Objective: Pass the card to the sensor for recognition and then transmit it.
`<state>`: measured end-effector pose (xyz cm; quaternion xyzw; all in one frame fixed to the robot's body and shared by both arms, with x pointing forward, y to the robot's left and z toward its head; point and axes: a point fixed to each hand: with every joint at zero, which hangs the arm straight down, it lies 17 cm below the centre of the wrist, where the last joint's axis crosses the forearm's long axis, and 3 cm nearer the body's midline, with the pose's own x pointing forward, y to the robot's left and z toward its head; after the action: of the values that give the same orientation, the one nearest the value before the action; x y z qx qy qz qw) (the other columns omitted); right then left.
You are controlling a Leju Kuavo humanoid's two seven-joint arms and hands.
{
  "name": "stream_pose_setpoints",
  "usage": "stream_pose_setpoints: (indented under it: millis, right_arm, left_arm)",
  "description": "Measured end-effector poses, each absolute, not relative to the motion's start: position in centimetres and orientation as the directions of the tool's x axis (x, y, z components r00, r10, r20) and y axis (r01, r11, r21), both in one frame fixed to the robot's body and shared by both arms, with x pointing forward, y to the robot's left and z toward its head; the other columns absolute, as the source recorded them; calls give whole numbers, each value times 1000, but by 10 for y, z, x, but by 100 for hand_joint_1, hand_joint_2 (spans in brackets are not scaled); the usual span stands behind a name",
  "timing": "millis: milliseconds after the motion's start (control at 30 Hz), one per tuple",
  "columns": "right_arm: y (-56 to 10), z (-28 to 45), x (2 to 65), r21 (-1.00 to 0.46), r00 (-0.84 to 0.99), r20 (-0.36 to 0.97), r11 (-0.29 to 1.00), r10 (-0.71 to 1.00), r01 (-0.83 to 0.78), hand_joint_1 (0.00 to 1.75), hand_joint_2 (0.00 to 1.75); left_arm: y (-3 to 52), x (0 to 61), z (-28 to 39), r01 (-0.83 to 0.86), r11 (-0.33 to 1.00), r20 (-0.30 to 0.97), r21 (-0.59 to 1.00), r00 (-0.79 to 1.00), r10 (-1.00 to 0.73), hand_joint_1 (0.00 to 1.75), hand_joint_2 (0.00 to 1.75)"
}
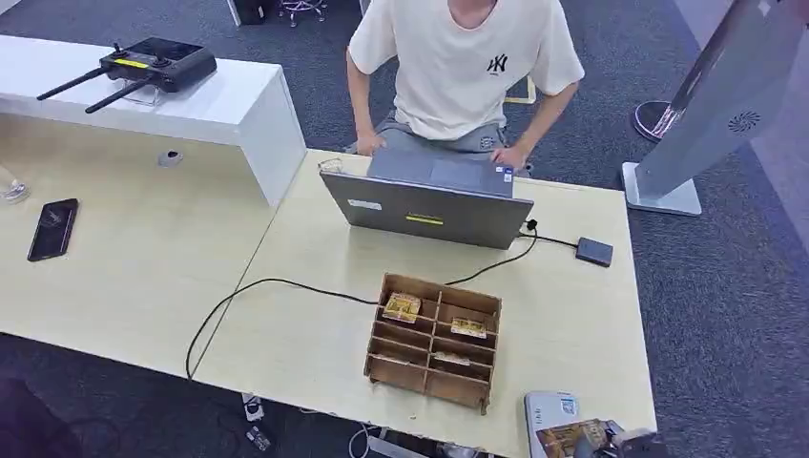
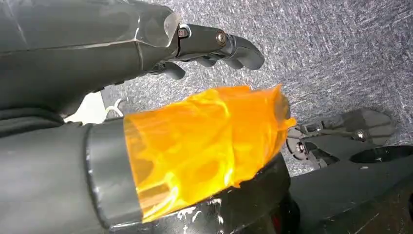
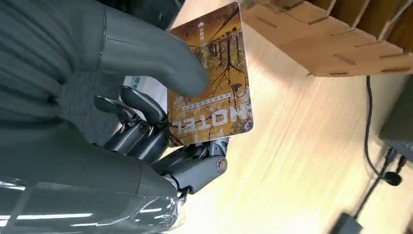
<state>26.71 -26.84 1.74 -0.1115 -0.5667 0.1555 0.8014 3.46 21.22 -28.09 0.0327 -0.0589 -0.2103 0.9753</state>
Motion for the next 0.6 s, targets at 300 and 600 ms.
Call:
stream_pose_setpoints:
  millis: [300,600]
  right_arm:
    - [-235,26,278,-496,185,817,829,546,-257,175,175]
    - [-220,5,284,-522,177,774,771,608,-365,175,175]
  left_arm:
    - [213,34,-281,413,906,102,88,901,-421,0,0]
    - [213,33,-281,448,890,95,81,886,-454,0,0]
